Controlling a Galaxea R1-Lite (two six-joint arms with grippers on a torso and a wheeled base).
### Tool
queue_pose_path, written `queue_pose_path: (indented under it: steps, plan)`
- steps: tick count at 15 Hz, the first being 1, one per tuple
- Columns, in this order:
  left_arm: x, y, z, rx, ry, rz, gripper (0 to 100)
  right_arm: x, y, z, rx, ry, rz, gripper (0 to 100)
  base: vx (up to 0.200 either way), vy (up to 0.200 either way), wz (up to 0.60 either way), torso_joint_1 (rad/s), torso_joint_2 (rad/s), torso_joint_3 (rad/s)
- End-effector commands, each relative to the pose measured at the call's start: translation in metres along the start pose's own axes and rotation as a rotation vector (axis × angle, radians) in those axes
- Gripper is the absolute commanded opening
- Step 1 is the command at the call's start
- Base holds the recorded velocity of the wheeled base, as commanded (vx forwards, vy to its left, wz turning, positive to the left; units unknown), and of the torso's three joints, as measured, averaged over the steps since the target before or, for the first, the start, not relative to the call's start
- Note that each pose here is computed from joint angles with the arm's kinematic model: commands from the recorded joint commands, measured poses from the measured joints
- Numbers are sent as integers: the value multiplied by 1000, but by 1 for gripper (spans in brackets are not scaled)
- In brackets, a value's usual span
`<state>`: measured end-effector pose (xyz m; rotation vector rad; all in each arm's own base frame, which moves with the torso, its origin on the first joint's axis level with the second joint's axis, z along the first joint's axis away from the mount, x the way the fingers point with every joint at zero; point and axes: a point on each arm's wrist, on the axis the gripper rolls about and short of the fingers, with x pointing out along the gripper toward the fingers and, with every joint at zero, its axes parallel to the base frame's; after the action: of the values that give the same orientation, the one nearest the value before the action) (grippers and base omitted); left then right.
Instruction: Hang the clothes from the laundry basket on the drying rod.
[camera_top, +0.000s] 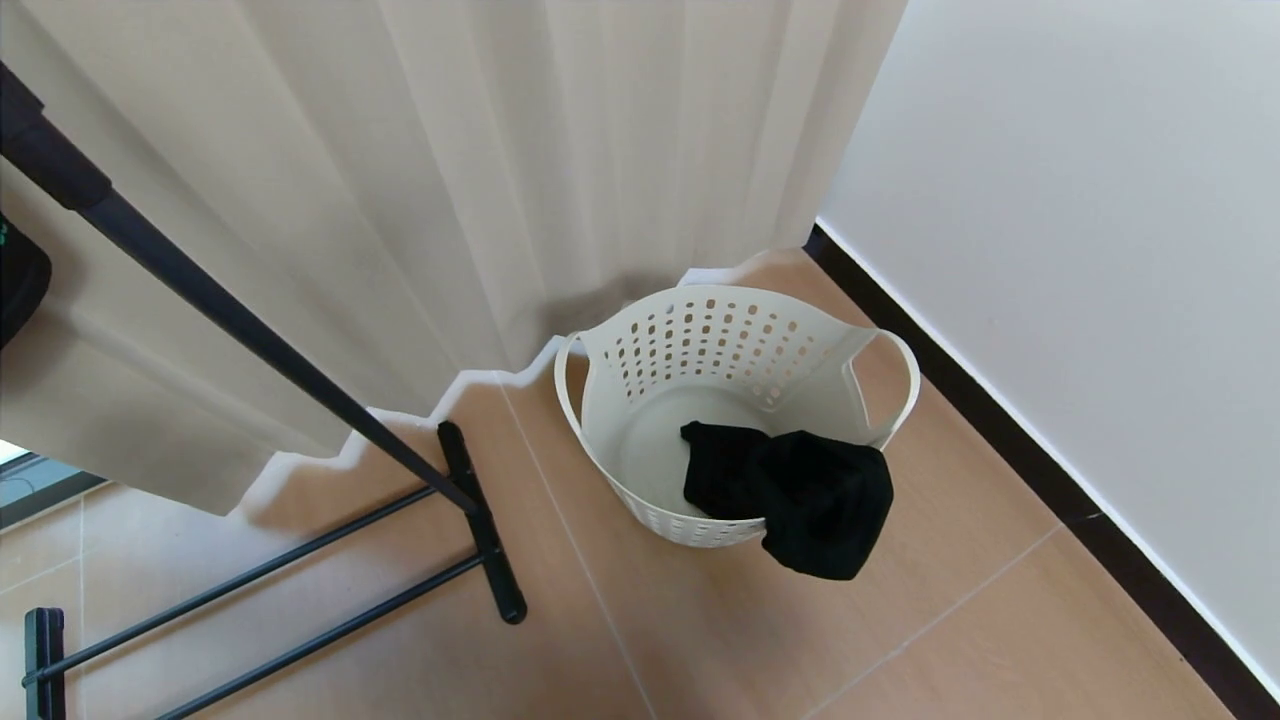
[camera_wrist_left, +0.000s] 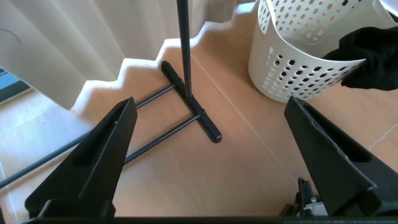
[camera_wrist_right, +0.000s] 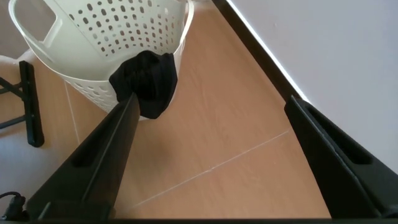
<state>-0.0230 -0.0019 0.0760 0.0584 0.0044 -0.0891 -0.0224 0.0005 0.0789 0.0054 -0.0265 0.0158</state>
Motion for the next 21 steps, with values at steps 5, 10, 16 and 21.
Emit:
queue_pose_path:
  steps: [5,10,16,21]
  plan:
    - [0,0,-1,21,2,0,100,1,1,-1,-28,22,35,100,0,0,0,2,8,-172]
    - [0,0,0,1,-4,-4,100,39,3,17,-179,351,249,100,0,0,0,-1,0,-10]
    - [0,0,0,-49,-7,-4,100,133,20,76,-329,530,348,100,0,0,0,0,0,0]
    - [0,0,0,-49,-7,-6,100,248,25,102,-642,558,405,100,0,0,0,0,0,0]
